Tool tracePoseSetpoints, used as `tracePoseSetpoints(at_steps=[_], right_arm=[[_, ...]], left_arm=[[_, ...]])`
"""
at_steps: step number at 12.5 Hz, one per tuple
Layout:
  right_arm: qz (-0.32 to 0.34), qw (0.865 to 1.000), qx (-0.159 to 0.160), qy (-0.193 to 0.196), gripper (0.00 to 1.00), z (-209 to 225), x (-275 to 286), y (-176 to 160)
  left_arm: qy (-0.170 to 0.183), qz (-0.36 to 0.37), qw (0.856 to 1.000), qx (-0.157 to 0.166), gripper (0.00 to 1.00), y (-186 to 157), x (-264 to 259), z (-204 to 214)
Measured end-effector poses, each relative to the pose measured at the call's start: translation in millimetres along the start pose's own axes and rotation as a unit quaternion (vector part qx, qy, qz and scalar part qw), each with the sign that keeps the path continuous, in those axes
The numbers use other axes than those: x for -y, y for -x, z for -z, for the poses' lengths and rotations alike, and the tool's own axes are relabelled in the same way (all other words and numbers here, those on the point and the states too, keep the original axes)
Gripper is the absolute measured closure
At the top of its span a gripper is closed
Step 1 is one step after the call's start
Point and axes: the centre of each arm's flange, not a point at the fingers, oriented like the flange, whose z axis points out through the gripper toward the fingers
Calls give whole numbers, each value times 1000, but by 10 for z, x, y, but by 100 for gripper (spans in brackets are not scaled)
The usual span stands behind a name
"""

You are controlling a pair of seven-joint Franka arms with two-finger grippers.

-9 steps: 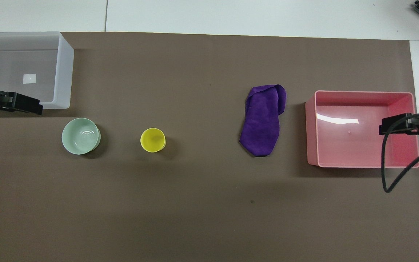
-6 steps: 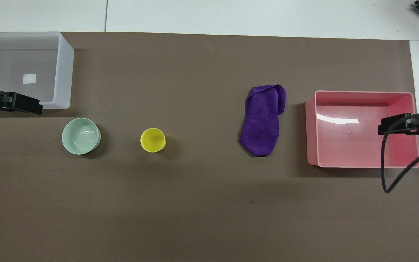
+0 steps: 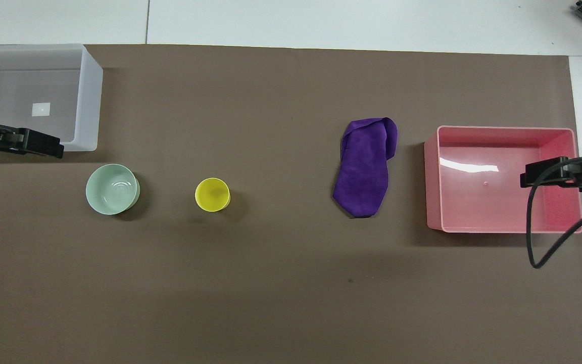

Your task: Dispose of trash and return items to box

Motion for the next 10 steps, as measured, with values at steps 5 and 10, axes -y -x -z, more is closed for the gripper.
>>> tracePoseSetpoints(at_steps=[5, 10], right_arm=[[0, 1000, 2, 0, 0, -19, -5, 8], [0, 1000, 5, 0, 0, -40, -2, 23]], left_arm=[[-1, 5, 1000, -5, 0, -18, 63, -186], [-4, 26, 1000, -7, 0, -95, 315, -695]])
